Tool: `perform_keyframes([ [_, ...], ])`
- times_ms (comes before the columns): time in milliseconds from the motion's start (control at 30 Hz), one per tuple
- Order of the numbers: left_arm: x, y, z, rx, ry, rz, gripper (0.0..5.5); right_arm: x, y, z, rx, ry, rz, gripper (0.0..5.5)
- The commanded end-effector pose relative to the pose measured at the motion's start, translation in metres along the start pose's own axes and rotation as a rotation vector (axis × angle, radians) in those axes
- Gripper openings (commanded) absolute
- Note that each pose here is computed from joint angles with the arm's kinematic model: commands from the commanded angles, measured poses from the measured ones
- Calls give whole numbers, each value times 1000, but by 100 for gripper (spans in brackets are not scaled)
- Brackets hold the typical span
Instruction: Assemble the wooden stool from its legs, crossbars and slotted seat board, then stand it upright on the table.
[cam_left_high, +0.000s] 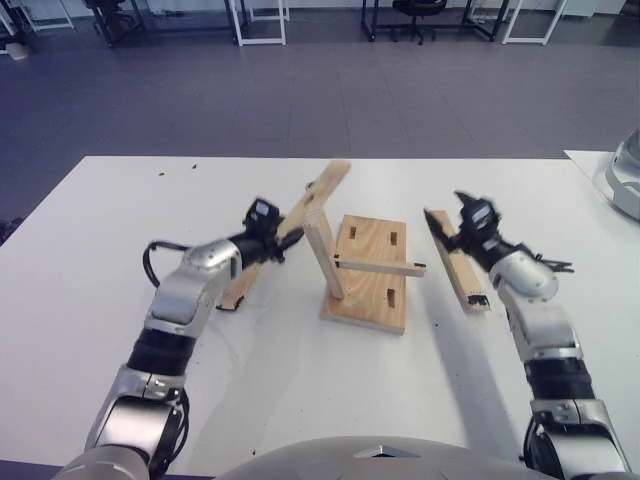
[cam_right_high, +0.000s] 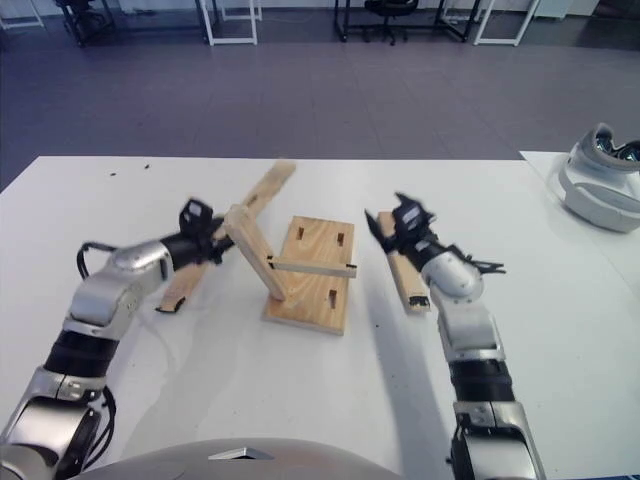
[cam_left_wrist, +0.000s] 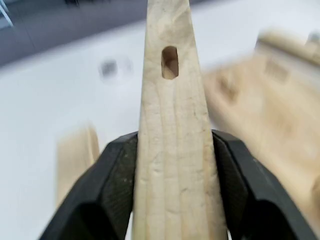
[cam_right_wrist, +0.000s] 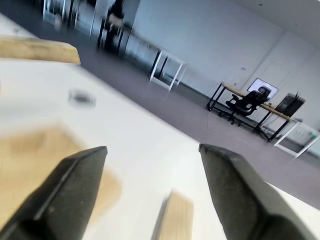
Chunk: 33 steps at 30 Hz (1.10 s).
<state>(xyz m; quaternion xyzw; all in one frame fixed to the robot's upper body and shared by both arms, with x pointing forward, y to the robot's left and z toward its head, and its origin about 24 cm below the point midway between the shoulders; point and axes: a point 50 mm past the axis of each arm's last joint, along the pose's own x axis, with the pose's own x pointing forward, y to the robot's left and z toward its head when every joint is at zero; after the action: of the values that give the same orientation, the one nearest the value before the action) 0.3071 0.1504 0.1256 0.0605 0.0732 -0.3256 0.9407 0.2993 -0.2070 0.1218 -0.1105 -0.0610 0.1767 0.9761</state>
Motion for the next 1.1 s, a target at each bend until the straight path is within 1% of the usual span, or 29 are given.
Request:
perform_keyframes([
  [33,7,-4,62,201,-253,-118,212,29,2,77,478,-327,197,344],
  [133,12,-9,82,311,-341,-176,212,45,20,91,720,-355,316,344],
  [200,13,-14,87,363,-376,-215,212,50,32,103,845,-382,389,344],
  [267,16,-19,85,403,-378,-254,212,53,35,112,961,-417,410,344],
  [333,17,-21,80,436,-358,-275,212,53,32,118,1034,-453,412,344],
  [467,16,-25,73,450,-351,-313,212,48,26,120,1077,-468,399,344],
  [633,15,-28,72,478,-373,-337,212,47,26,115,1101,-438,381,258],
  [833,14,-28,71,490,-379,-342,212,45,28,110,1133,-425,380,138],
  [900,14,-28,71,495,-378,-345,211,45,26,108,1132,-411,353,108],
  [933,14,-28,71,496,-374,-352,211,45,24,104,1124,-399,313,104],
  [967,14,-28,71,498,-371,-348,247,44,20,100,1115,-390,268,103],
  [1000,14,-26,70,492,-368,-334,269,39,13,90,1123,-382,181,101],
  [1067,12,-14,68,464,-356,-247,305,13,-4,62,1133,-361,-30,101],
  [1100,6,-3,62,456,-322,-178,322,-8,-9,48,1112,-329,-120,100],
])
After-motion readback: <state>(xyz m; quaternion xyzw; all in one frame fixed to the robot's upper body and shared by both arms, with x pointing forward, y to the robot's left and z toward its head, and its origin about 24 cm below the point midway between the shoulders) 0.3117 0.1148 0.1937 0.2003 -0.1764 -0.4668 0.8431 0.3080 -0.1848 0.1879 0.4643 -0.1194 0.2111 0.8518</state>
